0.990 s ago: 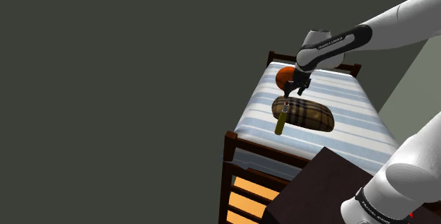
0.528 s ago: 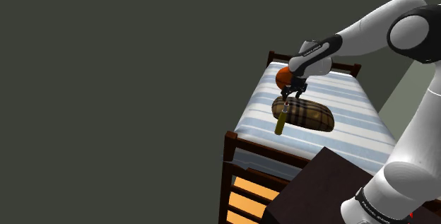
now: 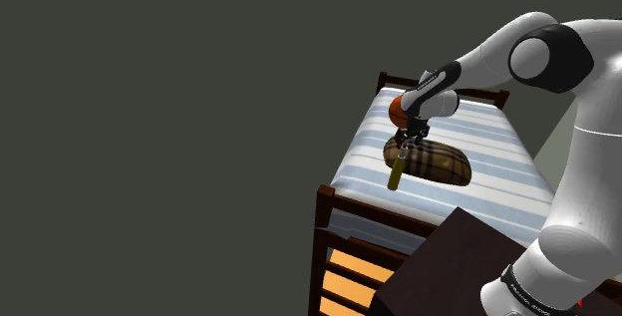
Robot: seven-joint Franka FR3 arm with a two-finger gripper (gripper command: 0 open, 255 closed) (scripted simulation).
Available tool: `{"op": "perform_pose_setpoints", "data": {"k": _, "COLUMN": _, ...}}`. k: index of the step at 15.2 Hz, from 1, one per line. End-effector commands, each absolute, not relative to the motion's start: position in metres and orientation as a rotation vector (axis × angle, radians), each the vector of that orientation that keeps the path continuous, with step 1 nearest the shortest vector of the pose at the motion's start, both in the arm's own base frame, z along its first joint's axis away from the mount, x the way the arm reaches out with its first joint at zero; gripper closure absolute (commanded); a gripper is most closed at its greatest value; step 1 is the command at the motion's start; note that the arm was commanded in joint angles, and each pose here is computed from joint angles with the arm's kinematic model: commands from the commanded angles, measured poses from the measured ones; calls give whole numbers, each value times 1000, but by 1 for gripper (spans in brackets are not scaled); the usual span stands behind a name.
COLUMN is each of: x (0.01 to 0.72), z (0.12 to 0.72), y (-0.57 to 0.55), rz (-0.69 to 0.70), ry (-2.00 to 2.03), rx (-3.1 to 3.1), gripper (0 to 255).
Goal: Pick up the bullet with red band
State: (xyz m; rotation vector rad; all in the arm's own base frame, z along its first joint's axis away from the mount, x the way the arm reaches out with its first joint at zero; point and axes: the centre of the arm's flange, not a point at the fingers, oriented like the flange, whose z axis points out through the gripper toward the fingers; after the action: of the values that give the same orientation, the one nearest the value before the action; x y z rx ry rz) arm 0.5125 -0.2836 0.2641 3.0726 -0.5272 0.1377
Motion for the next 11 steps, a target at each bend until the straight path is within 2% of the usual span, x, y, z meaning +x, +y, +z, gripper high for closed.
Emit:
{"op": "perform_pose_setpoints", "data": {"k": 1, "x": 513, "z": 254, "y": -284, "rz": 138, "ry": -527, "rx": 3072, "gripper": 0}}
{"op": "perform_pose_setpoints", "data": {"k": 4, "x": 513, "z": 245, "y": -284, "rz": 138, "ry": -527, "rx": 3072, "gripper": 0}}
{"op": "perform_pose_setpoints", "data": {"k": 5, "x": 514, "z": 245, "y": -283, "rz": 138, "ry": -527, "rx": 3072, "gripper": 255}}
{"op": "perform_pose_setpoints", "data": {"k": 11, "x": 514, "z": 246, "y": -283, "rz": 138, "ry": -527, "rx": 3072, "gripper": 255}}
